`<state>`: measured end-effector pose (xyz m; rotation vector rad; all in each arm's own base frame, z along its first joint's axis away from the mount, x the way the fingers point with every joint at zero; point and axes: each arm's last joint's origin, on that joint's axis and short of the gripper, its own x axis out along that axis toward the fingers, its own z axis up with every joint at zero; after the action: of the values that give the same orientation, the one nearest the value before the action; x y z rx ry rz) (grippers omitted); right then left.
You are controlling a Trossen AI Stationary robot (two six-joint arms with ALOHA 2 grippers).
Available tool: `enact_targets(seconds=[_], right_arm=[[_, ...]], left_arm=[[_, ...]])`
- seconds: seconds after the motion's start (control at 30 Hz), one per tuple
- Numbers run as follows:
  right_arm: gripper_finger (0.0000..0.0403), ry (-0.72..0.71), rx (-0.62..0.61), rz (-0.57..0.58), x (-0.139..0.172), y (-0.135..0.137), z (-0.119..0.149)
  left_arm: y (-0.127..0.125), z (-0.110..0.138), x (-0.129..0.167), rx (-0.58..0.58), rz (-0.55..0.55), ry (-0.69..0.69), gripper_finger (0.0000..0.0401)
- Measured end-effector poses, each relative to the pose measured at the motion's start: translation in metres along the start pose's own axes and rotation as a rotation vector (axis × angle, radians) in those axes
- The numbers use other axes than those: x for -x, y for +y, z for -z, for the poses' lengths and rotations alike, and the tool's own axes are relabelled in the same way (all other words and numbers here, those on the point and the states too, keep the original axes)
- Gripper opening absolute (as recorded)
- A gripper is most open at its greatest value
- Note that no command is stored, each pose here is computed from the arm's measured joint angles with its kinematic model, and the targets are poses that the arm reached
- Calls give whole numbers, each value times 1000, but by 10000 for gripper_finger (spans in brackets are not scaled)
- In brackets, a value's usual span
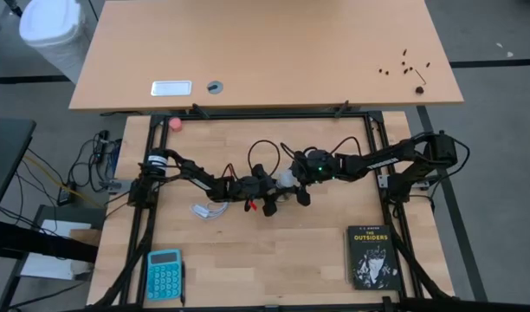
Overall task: Screw lightbulb
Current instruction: Insert the white lightbulb into the silver lamp
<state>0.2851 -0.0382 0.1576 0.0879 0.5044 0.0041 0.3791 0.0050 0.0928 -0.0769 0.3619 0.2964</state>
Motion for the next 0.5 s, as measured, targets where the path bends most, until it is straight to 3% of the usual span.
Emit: enact_targets(seconds=[0.23,0.5], right_arm=[[289,-14,23,-5,-2,1,-10],[250,63,56,2,-3,0,-17]], left_arm=[[0,0,0,0,0,0,207],[0,0,0,0,-1,1,207]])
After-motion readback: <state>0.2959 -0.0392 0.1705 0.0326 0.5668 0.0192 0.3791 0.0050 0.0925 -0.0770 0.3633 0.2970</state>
